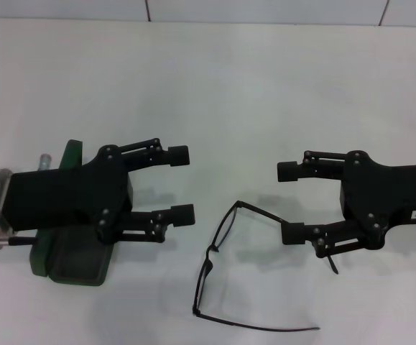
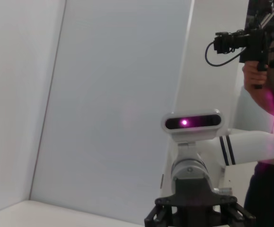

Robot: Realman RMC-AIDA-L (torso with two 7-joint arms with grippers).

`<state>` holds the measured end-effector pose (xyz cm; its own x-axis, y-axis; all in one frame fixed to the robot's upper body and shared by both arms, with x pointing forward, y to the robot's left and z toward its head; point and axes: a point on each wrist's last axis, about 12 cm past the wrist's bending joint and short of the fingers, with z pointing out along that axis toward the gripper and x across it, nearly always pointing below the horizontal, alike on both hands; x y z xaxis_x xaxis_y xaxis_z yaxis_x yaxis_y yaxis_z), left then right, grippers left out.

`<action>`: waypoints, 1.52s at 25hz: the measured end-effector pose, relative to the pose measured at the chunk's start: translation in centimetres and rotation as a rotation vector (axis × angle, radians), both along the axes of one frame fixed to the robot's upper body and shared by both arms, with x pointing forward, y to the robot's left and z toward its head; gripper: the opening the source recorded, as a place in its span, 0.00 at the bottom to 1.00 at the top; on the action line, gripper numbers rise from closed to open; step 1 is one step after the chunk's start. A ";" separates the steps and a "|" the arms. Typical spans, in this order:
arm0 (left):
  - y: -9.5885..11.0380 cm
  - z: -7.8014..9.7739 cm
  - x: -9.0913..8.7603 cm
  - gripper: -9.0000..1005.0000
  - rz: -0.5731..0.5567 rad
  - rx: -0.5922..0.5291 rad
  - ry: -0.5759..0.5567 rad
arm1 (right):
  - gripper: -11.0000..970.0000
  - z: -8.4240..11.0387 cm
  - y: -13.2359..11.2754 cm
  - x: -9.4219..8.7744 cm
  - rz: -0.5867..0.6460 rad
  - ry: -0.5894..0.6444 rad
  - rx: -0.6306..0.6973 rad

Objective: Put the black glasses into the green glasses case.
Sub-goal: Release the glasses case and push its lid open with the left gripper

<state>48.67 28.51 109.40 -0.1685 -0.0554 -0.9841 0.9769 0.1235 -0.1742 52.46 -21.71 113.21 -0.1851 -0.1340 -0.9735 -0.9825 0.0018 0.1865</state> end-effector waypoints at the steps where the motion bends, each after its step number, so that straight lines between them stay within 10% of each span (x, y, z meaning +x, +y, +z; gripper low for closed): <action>1: 0.0 0.0 0.0 0.84 0.004 -0.003 -0.001 | 0.91 0.0 0.0 0.0 0.000 0.001 0.000; 9: 0.4 3.2 0.9 0.78 0.116 -0.074 0.069 | 0.91 0.2 -3.7 -0.4 -0.124 -0.021 0.130; 15: 1.7 9.1 1.0 0.74 0.161 0.077 0.092 | 0.91 -0.4 -7.0 -1.5 -0.247 -0.035 0.198; 21: 1.4 13.2 2.2 0.66 0.382 0.461 0.260 | 0.88 -1.1 -7.4 -2.2 -0.284 -0.043 0.208; 33: -1.3 10.6 2.8 0.65 0.779 1.035 0.575 | 0.86 -1.3 -7.1 -1.9 -0.289 -0.056 0.209; 38: -2.7 9.5 2.7 0.61 0.774 1.097 0.593 | 0.86 -1.1 -7.0 -1.6 -0.287 -0.072 0.206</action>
<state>51.35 25.80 118.90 -0.8314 0.3958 -0.3900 0.4272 0.9041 0.0068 50.83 -28.67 112.08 -0.1168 0.1139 -0.9866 -0.9580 0.2492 0.1422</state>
